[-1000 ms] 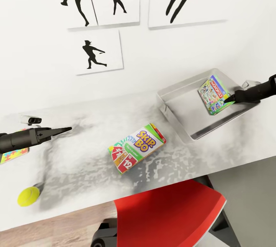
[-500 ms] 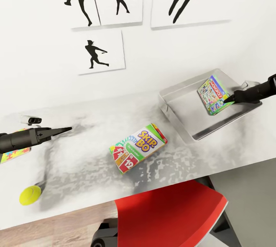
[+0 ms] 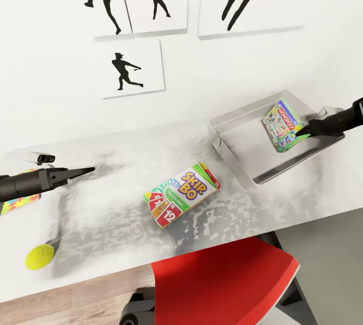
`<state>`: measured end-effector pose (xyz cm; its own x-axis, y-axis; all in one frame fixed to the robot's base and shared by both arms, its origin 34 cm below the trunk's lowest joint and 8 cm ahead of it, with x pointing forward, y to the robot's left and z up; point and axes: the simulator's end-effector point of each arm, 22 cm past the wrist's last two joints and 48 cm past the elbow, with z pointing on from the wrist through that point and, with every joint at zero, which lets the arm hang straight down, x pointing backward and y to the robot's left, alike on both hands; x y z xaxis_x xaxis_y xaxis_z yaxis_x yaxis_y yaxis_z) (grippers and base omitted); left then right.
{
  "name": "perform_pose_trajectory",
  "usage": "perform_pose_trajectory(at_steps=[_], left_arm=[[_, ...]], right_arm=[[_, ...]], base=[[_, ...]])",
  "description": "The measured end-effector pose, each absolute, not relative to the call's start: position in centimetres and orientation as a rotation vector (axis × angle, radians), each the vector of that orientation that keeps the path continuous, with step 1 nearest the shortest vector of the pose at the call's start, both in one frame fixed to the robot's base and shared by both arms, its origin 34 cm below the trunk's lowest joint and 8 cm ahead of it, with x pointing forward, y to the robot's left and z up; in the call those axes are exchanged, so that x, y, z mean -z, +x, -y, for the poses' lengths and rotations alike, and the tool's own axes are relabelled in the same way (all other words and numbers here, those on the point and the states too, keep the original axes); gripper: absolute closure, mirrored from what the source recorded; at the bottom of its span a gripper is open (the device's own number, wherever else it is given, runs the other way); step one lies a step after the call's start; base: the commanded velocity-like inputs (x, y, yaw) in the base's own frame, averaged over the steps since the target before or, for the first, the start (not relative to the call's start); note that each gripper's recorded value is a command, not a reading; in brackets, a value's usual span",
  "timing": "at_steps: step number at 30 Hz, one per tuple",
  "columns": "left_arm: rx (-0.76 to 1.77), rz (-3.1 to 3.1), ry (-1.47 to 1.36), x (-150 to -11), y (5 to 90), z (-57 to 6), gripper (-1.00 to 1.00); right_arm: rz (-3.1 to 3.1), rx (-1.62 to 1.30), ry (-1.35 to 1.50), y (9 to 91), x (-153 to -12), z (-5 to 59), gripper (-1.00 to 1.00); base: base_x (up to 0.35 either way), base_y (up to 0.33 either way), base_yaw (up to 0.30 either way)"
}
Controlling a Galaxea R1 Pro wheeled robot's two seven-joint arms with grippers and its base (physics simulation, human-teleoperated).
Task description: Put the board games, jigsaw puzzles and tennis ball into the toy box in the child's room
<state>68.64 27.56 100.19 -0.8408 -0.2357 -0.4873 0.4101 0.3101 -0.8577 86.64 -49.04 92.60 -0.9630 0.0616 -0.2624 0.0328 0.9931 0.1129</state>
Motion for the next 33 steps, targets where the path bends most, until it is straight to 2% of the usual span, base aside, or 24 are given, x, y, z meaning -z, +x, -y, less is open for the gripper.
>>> perform_pose_trajectory(at_steps=[1,2,33], left_arm=[[1.571,-2.044,0.154,-100.19,68.64,-27.56,-1.0],[1.571,-2.044,0.154,-100.19,68.64,-27.55,-1.0],[1.57,-2.044,0.154,-100.18,68.64,-27.55,-1.0]], right_arm=[[-2.868,-0.156,0.07,86.65,-92.6,49.04,1.0],[-2.867,-0.155,0.071,86.65,-92.61,49.05,-1.0],[-2.859,-0.1,0.076,86.95,-92.89,49.82,-1.0]], base=[[0.0,0.0,0.0],[0.0,0.0,0.0],[0.0,0.0,0.0]])
